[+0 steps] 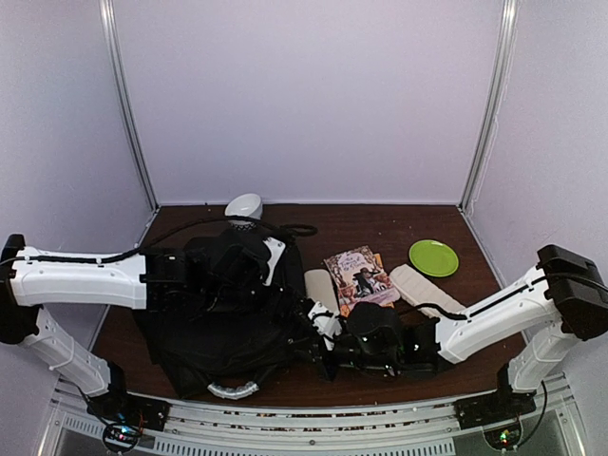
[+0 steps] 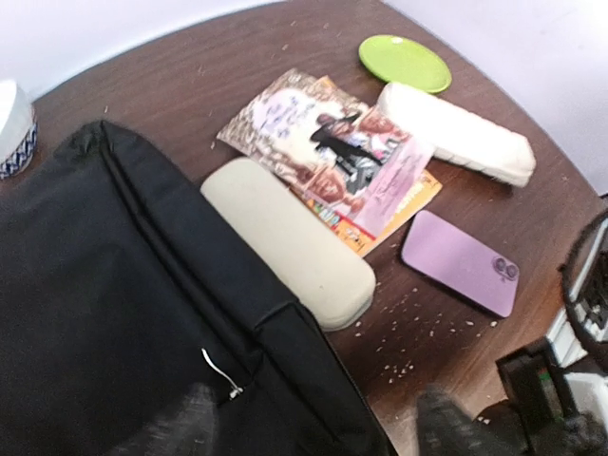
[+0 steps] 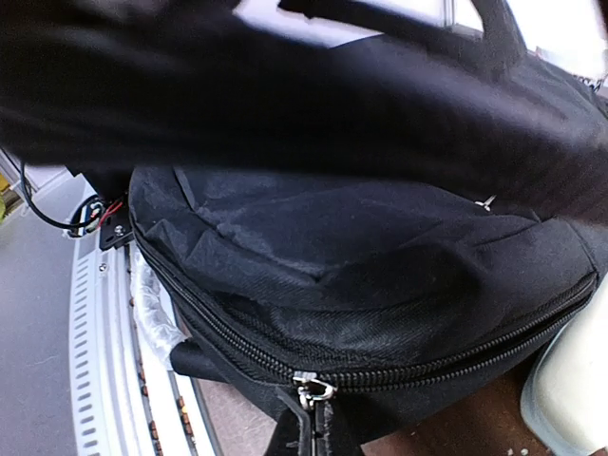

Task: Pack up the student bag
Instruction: Unzip the student bag at the center of the board.

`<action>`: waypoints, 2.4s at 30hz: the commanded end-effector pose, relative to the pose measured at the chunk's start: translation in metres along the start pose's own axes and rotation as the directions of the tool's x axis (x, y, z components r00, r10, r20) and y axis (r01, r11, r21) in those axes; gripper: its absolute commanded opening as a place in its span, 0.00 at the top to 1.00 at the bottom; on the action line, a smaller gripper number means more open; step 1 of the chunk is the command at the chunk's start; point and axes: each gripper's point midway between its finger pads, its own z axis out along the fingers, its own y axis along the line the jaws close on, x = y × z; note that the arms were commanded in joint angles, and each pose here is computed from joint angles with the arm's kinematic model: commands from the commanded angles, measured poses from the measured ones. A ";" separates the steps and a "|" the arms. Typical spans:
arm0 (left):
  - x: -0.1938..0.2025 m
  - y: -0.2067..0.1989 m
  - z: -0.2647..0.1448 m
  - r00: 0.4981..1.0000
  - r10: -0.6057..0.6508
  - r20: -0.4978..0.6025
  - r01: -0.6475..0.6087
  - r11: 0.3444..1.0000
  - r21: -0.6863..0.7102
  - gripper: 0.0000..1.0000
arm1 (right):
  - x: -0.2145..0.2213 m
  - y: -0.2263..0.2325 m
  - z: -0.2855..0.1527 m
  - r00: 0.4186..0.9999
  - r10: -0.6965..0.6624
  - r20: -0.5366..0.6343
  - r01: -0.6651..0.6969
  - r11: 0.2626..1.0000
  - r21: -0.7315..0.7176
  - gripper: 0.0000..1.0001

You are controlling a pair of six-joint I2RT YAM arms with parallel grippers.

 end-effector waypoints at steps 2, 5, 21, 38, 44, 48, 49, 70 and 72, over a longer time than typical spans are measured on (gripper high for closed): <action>-0.019 -0.003 -0.033 0.992 -0.069 0.109 0.063 0.996 0.065 0.12 | -0.020 0.003 -0.010 0.997 0.008 0.076 -0.009 1.000 0.003 1.00; -0.012 0.011 -0.042 0.990 -0.092 0.106 0.091 0.996 0.017 0.09 | -0.019 0.002 -0.012 0.997 0.003 0.074 -0.004 1.000 0.008 1.00; -0.014 -0.006 0.033 0.971 -0.091 -0.220 0.117 0.987 0.110 0.12 | -0.006 -0.025 -0.050 0.997 -0.028 0.074 0.018 0.992 0.126 1.00; 0.022 -0.050 0.029 0.935 0.017 -0.353 0.089 0.956 0.280 0.30 | -0.005 -0.041 -0.066 0.993 -0.016 0.115 -0.006 0.983 0.185 1.00; 0.025 -0.060 0.035 0.926 0.060 -0.372 0.057 0.953 0.297 0.45 | -0.007 -0.042 -0.068 0.992 -0.016 0.122 -0.008 0.981 0.192 1.00; 0.027 -0.060 0.043 0.922 0.062 -0.383 0.053 0.958 0.282 0.70 | -0.008 -0.042 -0.068 0.992 -0.023 0.123 -0.001 0.982 0.191 1.00; 0.024 -0.058 0.045 0.926 0.052 -0.375 0.053 0.963 0.263 0.77 | -0.008 -0.042 -0.068 0.992 -0.028 0.119 0.004 0.981 0.193 1.00; -0.085 -0.079 0.061 0.980 -0.085 -0.182 0.153 0.901 0.407 1.00 | -0.003 -0.025 -0.073 0.977 -0.213 -0.018 0.213 0.963 0.168 1.00; -0.089 -0.079 0.060 0.981 -0.076 -0.177 0.144 0.899 0.415 1.00 | -0.003 -0.023 -0.074 0.976 -0.218 -0.023 0.218 0.963 0.155 1.00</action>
